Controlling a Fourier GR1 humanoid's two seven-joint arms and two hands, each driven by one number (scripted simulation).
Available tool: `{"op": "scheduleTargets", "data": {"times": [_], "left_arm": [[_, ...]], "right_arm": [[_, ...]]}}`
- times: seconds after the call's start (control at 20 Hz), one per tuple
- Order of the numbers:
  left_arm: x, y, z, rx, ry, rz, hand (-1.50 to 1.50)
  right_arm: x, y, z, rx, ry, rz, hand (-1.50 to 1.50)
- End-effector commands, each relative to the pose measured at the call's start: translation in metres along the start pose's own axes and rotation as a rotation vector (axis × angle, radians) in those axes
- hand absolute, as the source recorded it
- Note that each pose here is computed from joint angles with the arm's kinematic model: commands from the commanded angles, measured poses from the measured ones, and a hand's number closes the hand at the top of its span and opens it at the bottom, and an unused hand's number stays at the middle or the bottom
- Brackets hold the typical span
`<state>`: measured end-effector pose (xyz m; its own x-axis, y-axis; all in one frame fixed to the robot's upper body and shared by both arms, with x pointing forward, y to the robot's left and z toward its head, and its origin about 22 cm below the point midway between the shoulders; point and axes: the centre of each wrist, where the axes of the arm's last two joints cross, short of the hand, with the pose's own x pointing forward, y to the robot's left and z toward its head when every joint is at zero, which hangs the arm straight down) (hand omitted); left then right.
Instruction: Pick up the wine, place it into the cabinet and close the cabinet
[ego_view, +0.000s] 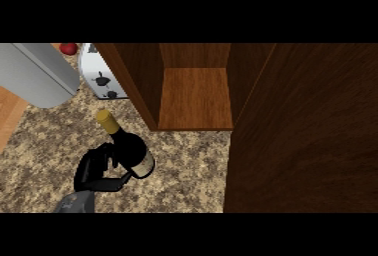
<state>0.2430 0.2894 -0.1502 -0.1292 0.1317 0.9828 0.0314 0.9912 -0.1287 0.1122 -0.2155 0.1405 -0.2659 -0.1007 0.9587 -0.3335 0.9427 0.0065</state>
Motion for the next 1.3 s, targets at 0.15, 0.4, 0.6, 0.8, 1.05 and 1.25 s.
{"op": "scheduleTargets", "data": {"times": [0.15, 0.4, 0.6, 0.8, 1.05, 1.25], "left_arm": [[0.018, -0.018, -0.017, -0.022, -0.031, -0.195, 1.5], [0.036, -0.059, -0.032, -0.029, -0.015, -0.17, 1.5], [0.067, -0.088, -0.055, -0.057, -0.004, -0.212, 1.5], [0.091, -0.095, -0.081, -0.052, 0.015, -0.193, 1.5], [0.09, -0.137, -0.082, -0.079, 0.001, -0.286, 1.5], [0.095, -0.148, -0.093, -0.09, -0.001, -0.37, 1.5]], "right_arm": [[0.031, 0.005, 0.013, 0.007, -0.031, -0.016, -1.5], [0.016, -0.003, 0.012, -0.007, -0.027, -0.033, -1.5], [0.032, 0.005, 0.015, -0.015, -0.026, -0.019, -1.5], [0.027, -0.003, 0.019, -0.002, -0.044, -0.025, -1.5], [0.012, -0.009, 0.017, -0.003, -0.032, -0.022, -1.5], [0.008, 0.004, 0.012, 0.011, -0.036, -0.021, -1.5]]}}
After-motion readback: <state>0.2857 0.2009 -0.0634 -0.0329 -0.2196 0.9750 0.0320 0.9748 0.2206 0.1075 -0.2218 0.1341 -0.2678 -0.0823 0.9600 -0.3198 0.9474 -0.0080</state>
